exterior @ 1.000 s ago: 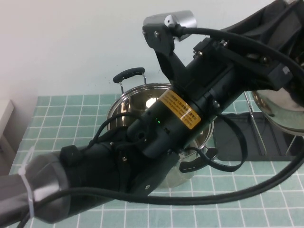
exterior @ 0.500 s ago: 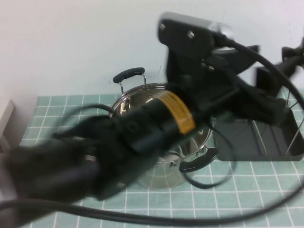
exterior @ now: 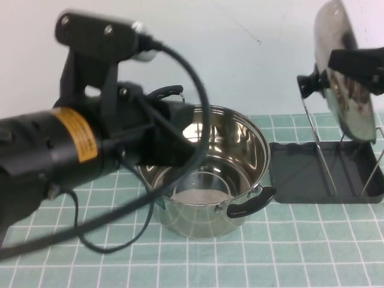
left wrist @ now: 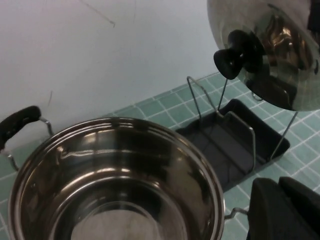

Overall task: Put pot lid on rack
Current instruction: Place the pot lid on the pot rack

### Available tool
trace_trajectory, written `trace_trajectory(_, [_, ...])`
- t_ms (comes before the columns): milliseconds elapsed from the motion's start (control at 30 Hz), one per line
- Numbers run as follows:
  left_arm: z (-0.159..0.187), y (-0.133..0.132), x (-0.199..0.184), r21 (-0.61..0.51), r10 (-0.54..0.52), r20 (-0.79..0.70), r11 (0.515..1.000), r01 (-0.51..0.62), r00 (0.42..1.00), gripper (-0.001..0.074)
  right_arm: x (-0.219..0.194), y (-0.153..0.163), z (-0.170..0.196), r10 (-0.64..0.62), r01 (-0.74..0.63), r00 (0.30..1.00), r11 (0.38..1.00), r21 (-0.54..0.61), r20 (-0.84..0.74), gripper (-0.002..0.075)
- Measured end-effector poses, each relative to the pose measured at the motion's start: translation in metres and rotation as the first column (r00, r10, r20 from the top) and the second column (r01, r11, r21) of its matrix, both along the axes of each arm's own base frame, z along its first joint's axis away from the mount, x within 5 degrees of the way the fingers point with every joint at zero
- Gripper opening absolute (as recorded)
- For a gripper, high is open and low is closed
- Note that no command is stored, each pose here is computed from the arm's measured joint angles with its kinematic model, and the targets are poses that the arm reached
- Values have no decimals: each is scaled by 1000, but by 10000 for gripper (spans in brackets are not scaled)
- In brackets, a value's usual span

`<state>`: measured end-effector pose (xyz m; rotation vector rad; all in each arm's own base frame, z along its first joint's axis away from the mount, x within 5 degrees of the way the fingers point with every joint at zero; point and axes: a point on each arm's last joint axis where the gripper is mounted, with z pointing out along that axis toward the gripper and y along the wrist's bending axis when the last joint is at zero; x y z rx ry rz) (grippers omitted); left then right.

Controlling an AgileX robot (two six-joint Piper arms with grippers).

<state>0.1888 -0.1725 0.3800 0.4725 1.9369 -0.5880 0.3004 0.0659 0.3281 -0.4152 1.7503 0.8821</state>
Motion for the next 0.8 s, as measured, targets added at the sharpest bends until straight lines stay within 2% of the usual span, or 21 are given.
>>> trace_trajectory(267, [-33, 4, -4, 64, 6, -71, 998, -1, 997, 1, 25, 0, -37, -4, 5, 991, 1000, 11, -131, 19])
trace_trajectory(467, [-46, 5, -5, 60, 13, -105, 998, -7, 994, 1, 28, -1, -40, -14, 13, 991, 1000, -4, -130, 19])
trace_trajectory(800, [-46, 4, -5, 36, 8, -95, 999, -5, 995, 1, 32, -5, -44, -70, 65, 989, 997, -45, -128, 19])
